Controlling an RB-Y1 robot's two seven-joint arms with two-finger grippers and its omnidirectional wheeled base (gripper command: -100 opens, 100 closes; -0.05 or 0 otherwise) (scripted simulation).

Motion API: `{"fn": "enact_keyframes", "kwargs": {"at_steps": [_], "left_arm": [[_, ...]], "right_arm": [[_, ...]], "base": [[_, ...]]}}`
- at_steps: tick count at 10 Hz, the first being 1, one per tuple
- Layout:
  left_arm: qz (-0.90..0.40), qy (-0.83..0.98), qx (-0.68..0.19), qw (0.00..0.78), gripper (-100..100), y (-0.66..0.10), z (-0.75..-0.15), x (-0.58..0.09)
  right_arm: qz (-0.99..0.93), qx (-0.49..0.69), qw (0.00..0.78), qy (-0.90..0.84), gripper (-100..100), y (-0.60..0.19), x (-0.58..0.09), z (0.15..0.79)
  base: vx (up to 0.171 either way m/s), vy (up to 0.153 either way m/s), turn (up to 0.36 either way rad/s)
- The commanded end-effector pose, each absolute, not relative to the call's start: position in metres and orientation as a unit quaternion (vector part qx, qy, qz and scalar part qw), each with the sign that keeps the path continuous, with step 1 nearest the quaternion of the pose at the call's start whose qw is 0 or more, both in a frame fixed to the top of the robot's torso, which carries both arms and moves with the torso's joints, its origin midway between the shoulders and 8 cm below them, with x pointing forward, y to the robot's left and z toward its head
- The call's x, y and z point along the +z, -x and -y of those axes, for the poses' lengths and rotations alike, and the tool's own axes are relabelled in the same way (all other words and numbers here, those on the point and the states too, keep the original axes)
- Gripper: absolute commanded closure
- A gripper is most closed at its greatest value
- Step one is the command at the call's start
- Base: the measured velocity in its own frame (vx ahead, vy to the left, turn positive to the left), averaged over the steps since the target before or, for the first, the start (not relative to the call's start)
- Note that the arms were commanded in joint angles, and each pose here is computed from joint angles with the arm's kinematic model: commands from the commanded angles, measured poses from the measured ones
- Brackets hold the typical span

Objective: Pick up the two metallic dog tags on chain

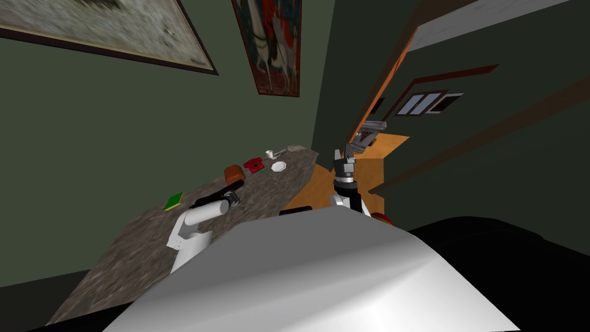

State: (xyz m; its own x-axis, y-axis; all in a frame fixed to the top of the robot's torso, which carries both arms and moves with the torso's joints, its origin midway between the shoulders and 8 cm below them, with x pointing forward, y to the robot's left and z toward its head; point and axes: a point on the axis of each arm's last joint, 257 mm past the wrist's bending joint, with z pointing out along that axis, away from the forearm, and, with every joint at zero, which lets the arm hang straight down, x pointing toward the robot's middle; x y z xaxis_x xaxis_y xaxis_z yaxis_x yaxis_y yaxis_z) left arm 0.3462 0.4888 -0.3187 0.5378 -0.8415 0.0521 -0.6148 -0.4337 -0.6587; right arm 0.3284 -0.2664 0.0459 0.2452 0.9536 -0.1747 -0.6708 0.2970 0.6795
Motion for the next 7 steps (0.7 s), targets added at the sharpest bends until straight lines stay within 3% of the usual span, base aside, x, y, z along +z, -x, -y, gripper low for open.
{"fn": "enact_keyframes", "kwargs": {"at_steps": [1, 5, 6, 7], "left_arm": [[-0.441, 0.825, -0.191, 0.297, 100, -0.3462, -0.4888, -0.3187], [-0.442, 0.825, -0.19, 0.297, 100, -0.3459, -0.489, -0.3188], [-0.442, 0.825, -0.19, 0.297, 0, -0.3459, -0.4889, -0.3189], [-0.444, 0.824, -0.191, 0.297, 100, -0.3415, -0.4847, -0.315]], "right_arm": [[-0.291, 0.541, 0.751, -0.243, 0, -0.3284, 0.0459, 0.2664], [-0.291, 0.541, 0.751, -0.243, 0, -0.3284, 0.0459, 0.2664], [-0.291, 0.541, 0.751, -0.243, 0, -0.3284, 0.0459, 0.2664], [-0.291, 0.541, 0.751, -0.243, 0, -0.3284, 0.0459, 0.2664]], "base": [[0.0, 0.0, 0.0], [-0.001, -0.001, 0.001], [0.0, 0.0, 0.0], [0.02, -0.007, 0.058]]}}
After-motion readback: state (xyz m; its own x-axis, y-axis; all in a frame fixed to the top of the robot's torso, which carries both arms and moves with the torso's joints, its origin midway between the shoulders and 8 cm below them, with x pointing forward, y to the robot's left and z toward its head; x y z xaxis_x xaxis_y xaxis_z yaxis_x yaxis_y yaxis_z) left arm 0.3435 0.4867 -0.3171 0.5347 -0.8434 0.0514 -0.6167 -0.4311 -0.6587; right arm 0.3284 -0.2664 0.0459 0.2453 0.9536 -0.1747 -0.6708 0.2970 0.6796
